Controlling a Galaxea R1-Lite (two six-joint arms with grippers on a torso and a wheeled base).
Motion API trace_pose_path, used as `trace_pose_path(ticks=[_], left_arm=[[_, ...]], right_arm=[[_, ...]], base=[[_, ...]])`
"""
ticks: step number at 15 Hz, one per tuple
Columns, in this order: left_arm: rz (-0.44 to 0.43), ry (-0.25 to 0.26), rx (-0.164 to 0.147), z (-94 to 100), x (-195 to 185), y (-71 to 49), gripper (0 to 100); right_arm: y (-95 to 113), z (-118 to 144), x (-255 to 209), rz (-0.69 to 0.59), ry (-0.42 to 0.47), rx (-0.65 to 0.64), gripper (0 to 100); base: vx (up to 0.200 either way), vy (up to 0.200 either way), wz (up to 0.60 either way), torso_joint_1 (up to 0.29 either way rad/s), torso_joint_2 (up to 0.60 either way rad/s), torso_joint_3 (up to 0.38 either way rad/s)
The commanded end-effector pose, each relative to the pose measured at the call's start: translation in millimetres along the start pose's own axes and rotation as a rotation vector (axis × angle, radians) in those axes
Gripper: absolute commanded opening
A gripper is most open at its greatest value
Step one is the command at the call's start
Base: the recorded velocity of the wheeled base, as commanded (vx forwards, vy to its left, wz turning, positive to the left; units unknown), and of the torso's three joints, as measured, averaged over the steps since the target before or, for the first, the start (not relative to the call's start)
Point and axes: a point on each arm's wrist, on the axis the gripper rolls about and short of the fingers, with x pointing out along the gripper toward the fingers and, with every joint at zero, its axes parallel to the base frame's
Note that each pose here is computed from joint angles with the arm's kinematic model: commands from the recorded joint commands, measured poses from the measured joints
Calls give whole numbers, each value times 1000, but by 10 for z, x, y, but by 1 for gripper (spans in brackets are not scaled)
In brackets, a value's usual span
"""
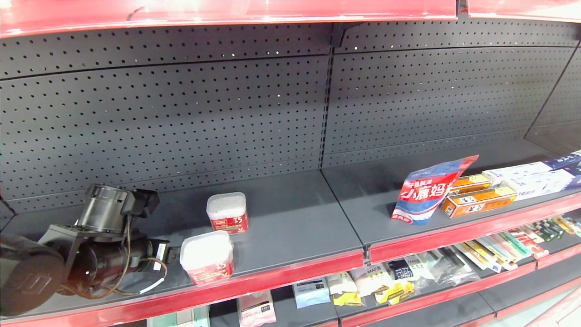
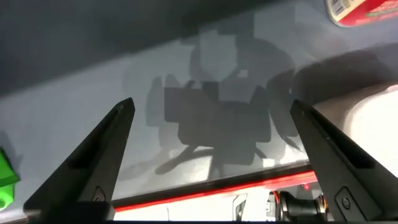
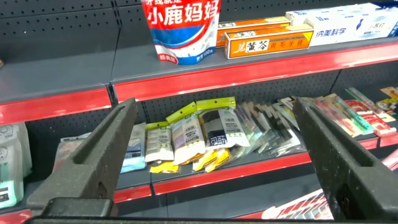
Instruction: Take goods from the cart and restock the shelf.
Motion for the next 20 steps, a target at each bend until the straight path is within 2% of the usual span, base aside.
trace_pose_path(ticks=[1, 6, 20], left_arm=[[-6, 8, 9, -4, 22, -29, 100], [-21, -8, 21, 53, 36, -92, 100], [-28, -21, 35, 93, 34, -138, 100]], right_arm=[[0, 0, 1, -1, 1, 0, 100], [0, 0, 1, 1, 1, 0, 100], [0, 0, 1, 1, 1, 0, 100]], base=[[0, 0, 0, 0, 0, 0], [0, 0, 0, 0, 0, 0], [0, 0, 0, 0, 0, 0]])
